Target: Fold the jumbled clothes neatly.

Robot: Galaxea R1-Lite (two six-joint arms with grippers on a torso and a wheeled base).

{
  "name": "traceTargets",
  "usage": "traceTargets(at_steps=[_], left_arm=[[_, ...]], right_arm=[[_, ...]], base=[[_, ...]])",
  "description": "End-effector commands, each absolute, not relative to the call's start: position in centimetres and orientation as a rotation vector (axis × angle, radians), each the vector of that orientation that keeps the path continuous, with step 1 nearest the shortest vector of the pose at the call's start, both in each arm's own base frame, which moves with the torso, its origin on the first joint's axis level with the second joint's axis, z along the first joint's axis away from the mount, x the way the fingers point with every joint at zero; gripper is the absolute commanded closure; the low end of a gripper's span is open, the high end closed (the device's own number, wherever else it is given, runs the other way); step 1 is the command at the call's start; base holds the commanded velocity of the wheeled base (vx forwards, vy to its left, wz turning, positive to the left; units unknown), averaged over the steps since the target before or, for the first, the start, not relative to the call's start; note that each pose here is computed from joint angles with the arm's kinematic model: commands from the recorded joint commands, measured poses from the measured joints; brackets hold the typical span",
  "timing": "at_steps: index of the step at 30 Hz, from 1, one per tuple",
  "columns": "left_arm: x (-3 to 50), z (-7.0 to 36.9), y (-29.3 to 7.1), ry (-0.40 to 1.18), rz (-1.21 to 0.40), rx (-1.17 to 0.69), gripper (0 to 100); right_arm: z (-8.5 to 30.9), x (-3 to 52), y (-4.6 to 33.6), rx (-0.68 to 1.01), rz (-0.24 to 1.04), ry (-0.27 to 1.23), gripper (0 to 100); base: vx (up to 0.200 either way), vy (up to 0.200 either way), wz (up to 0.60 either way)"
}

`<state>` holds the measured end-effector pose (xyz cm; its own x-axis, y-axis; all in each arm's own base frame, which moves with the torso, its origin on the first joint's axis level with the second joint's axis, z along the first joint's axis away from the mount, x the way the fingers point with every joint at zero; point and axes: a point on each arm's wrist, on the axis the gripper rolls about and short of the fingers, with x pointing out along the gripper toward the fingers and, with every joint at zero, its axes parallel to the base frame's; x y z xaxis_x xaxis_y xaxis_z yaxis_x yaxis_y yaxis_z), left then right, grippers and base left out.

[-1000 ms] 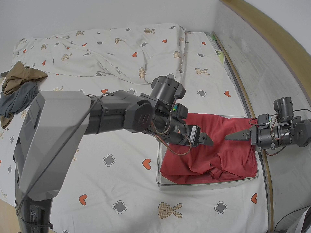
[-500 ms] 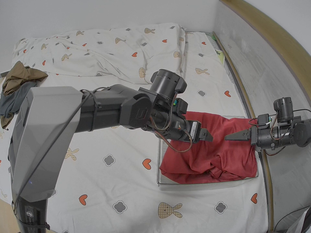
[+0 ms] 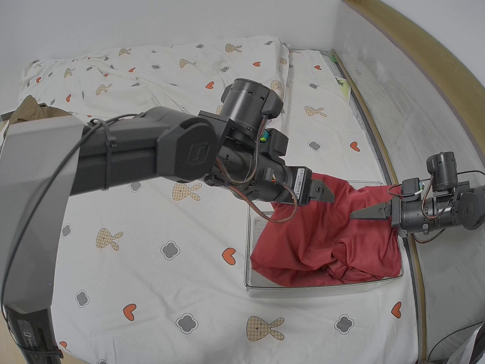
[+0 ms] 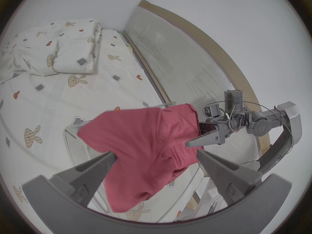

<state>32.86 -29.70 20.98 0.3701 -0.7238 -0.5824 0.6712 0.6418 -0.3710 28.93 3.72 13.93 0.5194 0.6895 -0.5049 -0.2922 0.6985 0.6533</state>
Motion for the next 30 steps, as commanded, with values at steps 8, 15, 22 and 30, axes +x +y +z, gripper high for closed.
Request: traceTargets(at_steps=[8, 15, 22, 30], left_arm=[[31.7, 23.8, -28.7, 0.725, -0.885, -0.084, 0], [32.8, 20.0, -30.4, 0.813, -0.906, -0.069, 0], [32.9, 19.6, -30.6, 0.838, -0.964, -0.09, 0], [33.5, 17.9, -31.1, 0.878, -0.966, -0.084, 0]], right_arm=[[13.9, 29.0, 3.7, 0.537, 0.624, 0.831, 0], [14.0, 28.9, 3.7, 0.536, 0.622, 0.826, 0], [14.5, 28.7, 3.3, 0.53, 0.597, 0.807, 0], [16.0, 26.7, 3.7, 0.474, 0.524, 0.754, 0]], base=[[0.0, 0.0, 0.0], [0.0, 0.0, 0.0], [0.0, 0.0, 0.0], [0.0, 0.0, 0.0]])
